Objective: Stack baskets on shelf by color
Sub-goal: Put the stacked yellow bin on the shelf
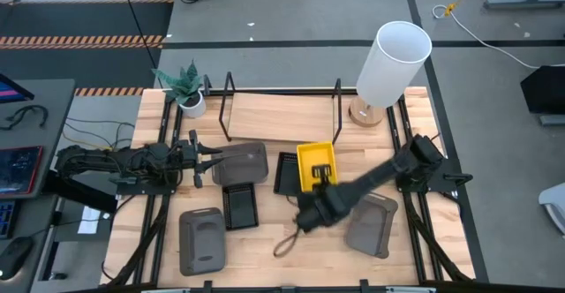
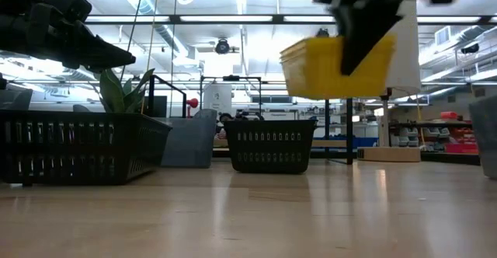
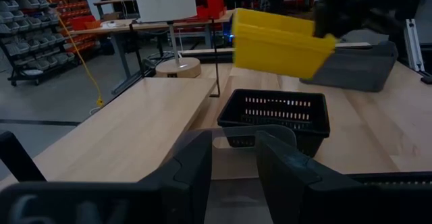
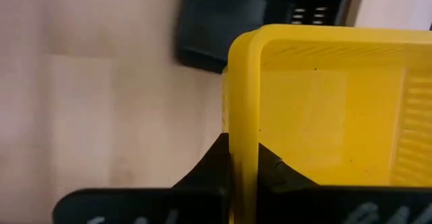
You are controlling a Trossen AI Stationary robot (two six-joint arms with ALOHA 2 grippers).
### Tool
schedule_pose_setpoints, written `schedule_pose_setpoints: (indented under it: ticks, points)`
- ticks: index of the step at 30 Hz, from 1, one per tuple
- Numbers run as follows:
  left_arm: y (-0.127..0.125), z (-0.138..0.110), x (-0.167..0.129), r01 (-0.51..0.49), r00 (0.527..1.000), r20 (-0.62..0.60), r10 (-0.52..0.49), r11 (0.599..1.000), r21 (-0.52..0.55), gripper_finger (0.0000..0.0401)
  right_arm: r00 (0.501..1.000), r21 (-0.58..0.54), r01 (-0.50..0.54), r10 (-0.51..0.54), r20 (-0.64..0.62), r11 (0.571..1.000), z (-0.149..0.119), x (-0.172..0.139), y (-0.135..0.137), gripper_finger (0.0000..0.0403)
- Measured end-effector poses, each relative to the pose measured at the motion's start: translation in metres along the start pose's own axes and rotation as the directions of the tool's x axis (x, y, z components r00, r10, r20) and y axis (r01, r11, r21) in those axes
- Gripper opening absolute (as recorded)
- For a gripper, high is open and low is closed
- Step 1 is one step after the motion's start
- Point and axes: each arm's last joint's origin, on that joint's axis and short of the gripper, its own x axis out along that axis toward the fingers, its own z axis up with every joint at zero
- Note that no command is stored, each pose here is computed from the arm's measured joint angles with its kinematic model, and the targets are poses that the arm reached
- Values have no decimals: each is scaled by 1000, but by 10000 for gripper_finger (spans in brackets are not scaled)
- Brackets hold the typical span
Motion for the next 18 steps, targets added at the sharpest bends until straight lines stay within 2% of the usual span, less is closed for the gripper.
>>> schedule_pose_setpoints:
  ticks: [12,18]
  points:
    - [0,0,0,0,1000,-1,0,1000,0,121,1000,72,-23,23,11,997,-9,48,-97,16]
    - [0,0,0,0,1000,0,0,1000,0,121,999,93,-35,34,6,995,-17,77,-135,16]
